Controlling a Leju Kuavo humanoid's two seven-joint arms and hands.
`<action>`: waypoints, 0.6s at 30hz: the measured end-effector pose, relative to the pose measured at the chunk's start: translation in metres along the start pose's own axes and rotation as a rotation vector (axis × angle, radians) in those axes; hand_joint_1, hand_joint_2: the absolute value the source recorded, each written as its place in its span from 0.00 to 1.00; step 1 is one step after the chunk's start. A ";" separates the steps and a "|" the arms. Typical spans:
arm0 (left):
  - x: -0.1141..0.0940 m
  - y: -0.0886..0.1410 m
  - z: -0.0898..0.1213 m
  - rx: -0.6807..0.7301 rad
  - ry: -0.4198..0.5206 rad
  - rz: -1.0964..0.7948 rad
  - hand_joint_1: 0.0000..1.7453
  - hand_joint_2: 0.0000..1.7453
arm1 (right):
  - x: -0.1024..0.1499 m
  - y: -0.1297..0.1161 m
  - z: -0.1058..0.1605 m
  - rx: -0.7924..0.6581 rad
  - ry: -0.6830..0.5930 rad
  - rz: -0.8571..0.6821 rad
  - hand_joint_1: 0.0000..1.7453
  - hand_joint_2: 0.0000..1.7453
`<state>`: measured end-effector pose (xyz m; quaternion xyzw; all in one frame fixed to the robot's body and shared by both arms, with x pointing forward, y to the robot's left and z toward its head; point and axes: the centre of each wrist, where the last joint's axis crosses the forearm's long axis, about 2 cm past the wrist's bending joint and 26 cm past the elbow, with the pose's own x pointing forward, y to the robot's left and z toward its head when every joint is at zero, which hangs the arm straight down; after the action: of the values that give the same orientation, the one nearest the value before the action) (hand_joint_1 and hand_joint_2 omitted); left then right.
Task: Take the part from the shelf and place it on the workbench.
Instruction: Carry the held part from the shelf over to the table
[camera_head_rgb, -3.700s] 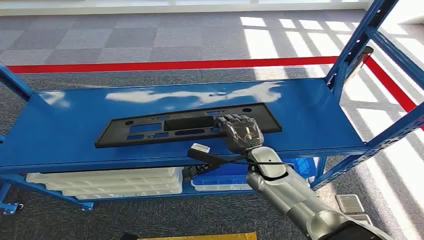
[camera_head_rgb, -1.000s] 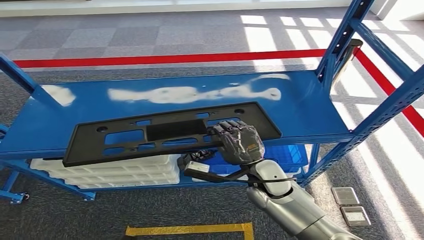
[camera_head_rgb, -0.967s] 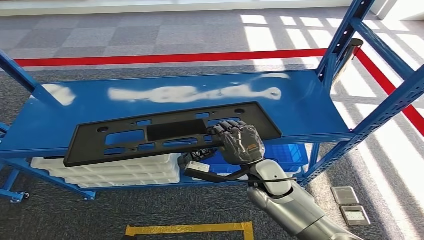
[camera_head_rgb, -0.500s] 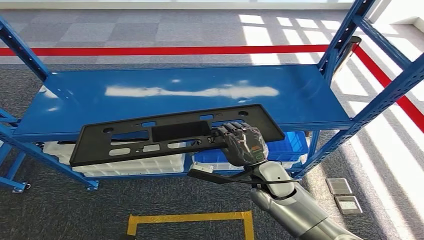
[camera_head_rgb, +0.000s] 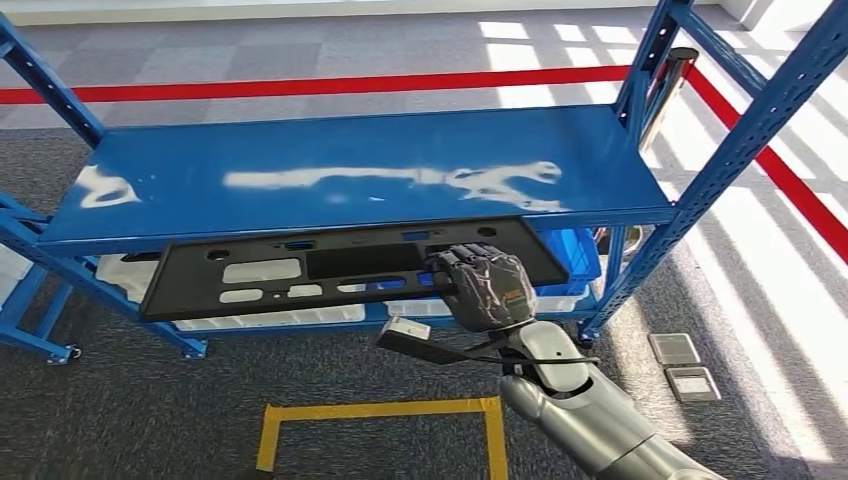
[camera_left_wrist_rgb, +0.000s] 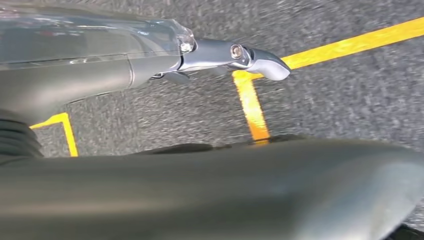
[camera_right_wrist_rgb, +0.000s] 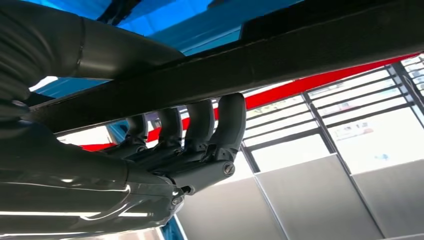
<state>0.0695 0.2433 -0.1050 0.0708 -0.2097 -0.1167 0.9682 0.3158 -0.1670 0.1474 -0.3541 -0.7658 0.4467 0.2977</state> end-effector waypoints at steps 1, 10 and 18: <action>0.000 0.000 0.000 0.000 0.000 0.000 0.00 1.00 | 0.000 0.000 0.000 0.000 0.000 0.000 1.00 1.00; -0.001 0.000 0.000 0.000 0.001 0.000 0.00 1.00 | 0.000 -0.001 -0.001 -0.002 -0.003 0.002 1.00 1.00; -0.001 0.000 0.000 -0.001 0.001 0.001 0.00 1.00 | 0.000 -0.001 -0.001 -0.002 -0.004 0.003 1.00 1.00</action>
<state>0.0688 0.2431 -0.1051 0.0704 -0.2090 -0.1162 0.9684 0.3165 -0.1662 0.1486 -0.3544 -0.7666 0.4470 0.2950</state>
